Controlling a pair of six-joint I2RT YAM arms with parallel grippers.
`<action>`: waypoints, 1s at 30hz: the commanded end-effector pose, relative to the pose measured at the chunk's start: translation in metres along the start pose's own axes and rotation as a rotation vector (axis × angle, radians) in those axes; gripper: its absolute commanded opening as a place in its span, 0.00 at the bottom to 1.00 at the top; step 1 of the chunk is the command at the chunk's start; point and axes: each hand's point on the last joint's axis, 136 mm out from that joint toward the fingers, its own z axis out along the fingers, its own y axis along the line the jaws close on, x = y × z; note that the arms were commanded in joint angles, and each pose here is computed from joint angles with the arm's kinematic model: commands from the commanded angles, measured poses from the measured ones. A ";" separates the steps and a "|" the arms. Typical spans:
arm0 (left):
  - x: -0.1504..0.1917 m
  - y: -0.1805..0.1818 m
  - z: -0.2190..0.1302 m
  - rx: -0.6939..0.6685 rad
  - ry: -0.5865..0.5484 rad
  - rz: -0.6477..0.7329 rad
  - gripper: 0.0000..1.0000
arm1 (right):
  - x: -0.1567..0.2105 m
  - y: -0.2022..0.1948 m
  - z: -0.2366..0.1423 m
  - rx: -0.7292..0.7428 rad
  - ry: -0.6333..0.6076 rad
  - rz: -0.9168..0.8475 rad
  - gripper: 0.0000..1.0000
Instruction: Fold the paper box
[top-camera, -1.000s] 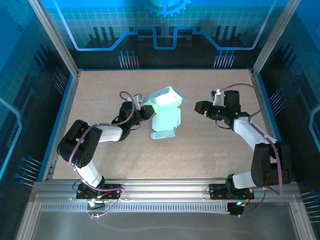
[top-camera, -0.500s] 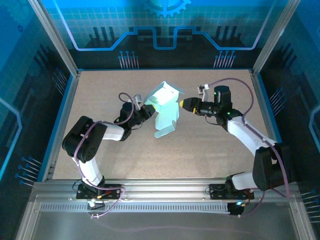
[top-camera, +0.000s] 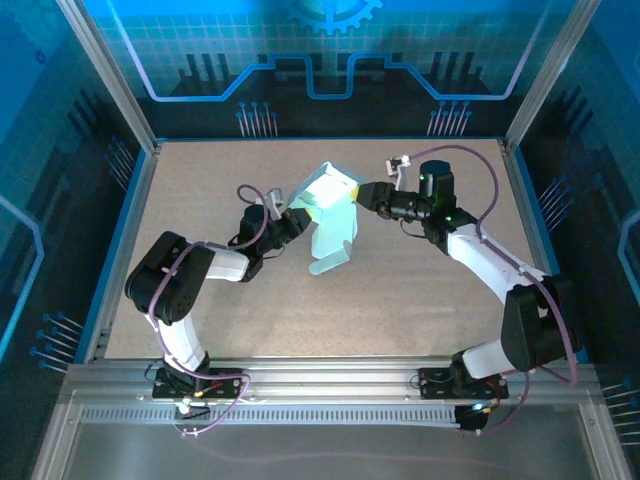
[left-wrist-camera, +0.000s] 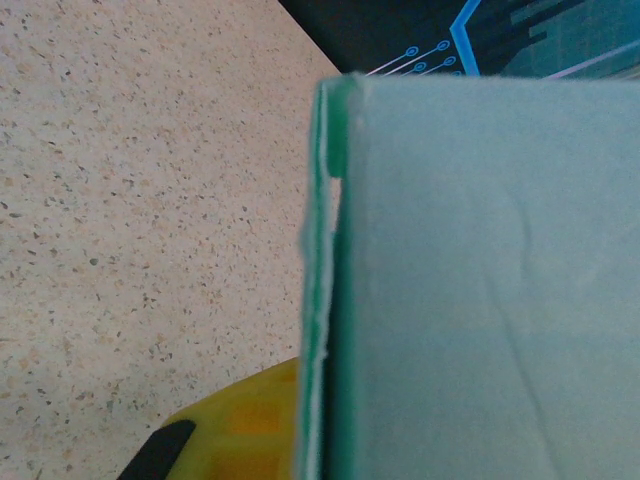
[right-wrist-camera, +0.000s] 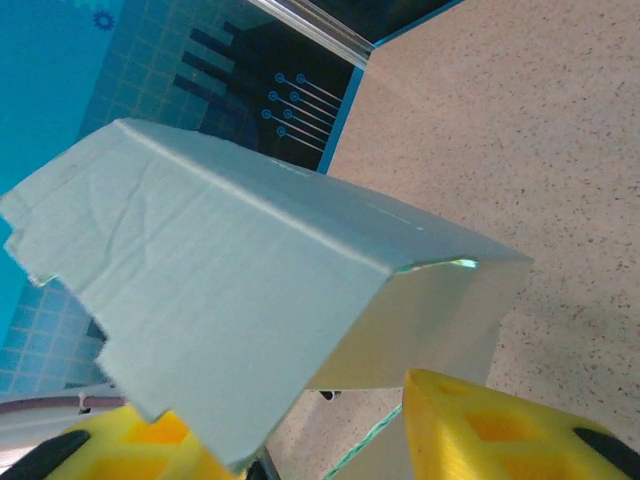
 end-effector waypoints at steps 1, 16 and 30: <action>-0.008 -0.011 -0.003 0.028 -0.019 0.001 0.00 | -0.007 0.007 -0.003 -0.002 -0.043 -0.032 0.49; -0.009 -0.012 0.002 0.024 -0.009 -0.032 0.00 | -0.008 -0.010 -0.009 -0.034 -0.100 0.081 0.44; -0.012 -0.019 0.001 0.036 -0.009 -0.007 0.00 | -0.017 -0.001 0.007 -0.085 -0.075 0.135 0.41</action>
